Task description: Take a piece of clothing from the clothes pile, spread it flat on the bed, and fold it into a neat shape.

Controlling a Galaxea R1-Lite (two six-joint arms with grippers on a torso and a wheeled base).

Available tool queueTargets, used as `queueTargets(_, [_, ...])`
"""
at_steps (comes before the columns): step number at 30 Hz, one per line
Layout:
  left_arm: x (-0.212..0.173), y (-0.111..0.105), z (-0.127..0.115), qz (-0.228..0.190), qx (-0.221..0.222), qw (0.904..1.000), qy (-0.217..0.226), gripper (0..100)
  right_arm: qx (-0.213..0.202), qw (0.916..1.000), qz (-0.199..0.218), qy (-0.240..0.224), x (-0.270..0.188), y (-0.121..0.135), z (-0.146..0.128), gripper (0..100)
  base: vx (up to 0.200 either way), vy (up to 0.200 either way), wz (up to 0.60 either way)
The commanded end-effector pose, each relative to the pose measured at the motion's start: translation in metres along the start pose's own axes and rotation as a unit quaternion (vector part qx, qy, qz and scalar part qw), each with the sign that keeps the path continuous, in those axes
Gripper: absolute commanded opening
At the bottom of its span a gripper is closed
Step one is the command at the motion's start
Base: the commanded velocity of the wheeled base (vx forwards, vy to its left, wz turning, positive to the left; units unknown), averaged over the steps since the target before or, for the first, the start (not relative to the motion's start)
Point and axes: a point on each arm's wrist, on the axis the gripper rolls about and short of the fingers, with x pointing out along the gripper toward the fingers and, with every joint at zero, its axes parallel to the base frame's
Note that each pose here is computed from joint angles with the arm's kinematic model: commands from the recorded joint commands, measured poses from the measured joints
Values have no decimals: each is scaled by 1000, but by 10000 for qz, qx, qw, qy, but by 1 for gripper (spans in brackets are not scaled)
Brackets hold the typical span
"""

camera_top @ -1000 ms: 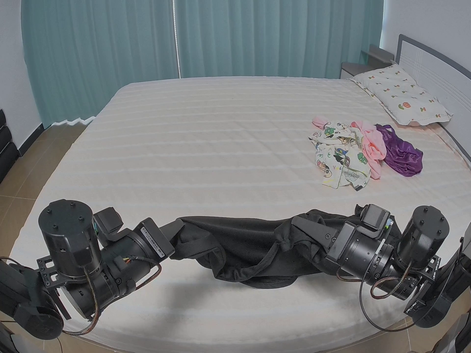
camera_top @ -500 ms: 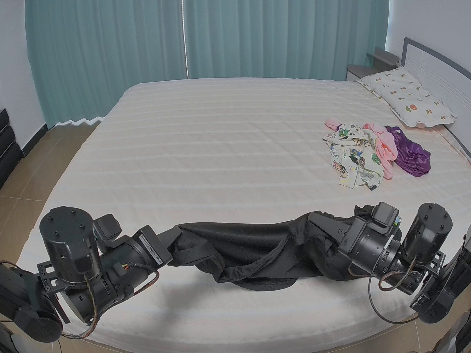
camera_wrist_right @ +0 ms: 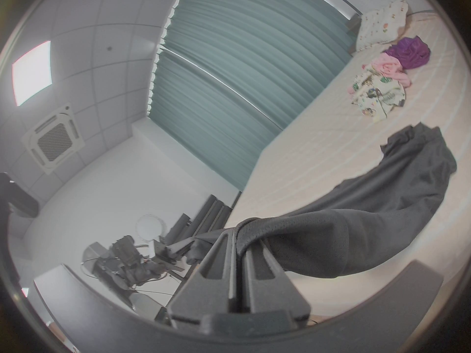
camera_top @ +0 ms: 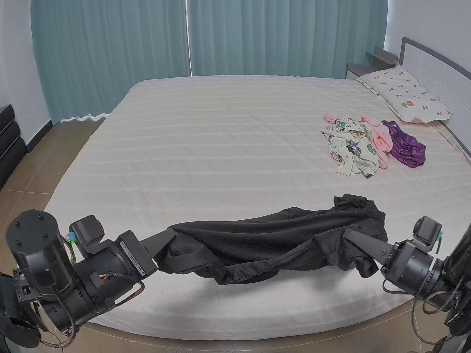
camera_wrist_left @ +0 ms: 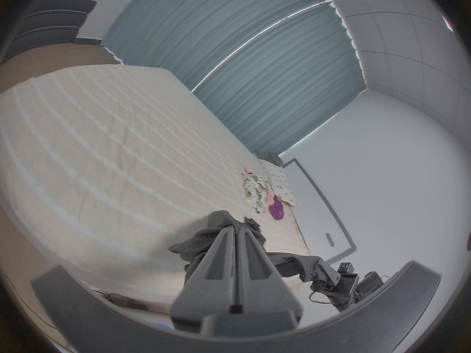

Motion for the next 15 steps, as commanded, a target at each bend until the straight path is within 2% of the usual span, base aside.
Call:
queueTargets(1, [-29,-21,17,-626,-111,9976,-276,0,-127,9916,1193,-492,-43,36,19,0,-200,0,0])
queueTargets(2, [-32,-22,19,-673,-126,9972,-312,0,-145,9893,1359,-520,-48,39,21,0,-200,0,0])
queueTargets(3, [-38,-28,25,-835,-170,9954,-430,0,-197,9822,1776,-579,-58,48,27,0,0,0,0])
queueTargets(4, [-44,-33,31,-958,-212,9937,-536,0,-224,9786,1954,-600,-62,52,31,0,0,0,0])
queueTargets(5, [-45,-33,32,-986,-219,9934,-548,0,-229,9784,1965,-599,-63,52,31,0,0,0,0])
queueTargets(6, [-54,-45,46,-1275,-330,9881,-801,0,-221,9768,2039,-614,-65,60,39,0,0,0,0])
queueTargets(7, [-57,-51,52,-1359,-362,9860,-896,0,-195,9763,2056,-645,-64,66,45,0,0,0,0])
queueTargets(8, [-57,-51,53,-1361,-367,9858,-917,0,-197,9760,2067,-656,-65,67,46,0,0,0,0])
queueTargets(9, [-59,-57,66,-1346,-404,9834,-1148,0,-73,9737,2140,-780,-64,83,63,0,0,0,0])
queueTargets(12, [-58,-64,86,-1224,-428,9803,-1492,0,49,9728,2013,-1147,-57,103,100,0,0,0,0])
queueTargets(13, [-58,-64,86,-1224,-428,9803,-1492,0,49,9728,2013,-1147,-57,103,100,0,0,0,0])
queueTargets(15, [-58,-67,105,-1089,-441,9758,-1842,0,3,9763,1595,-1461,-37,109,136,0,0,0,0])
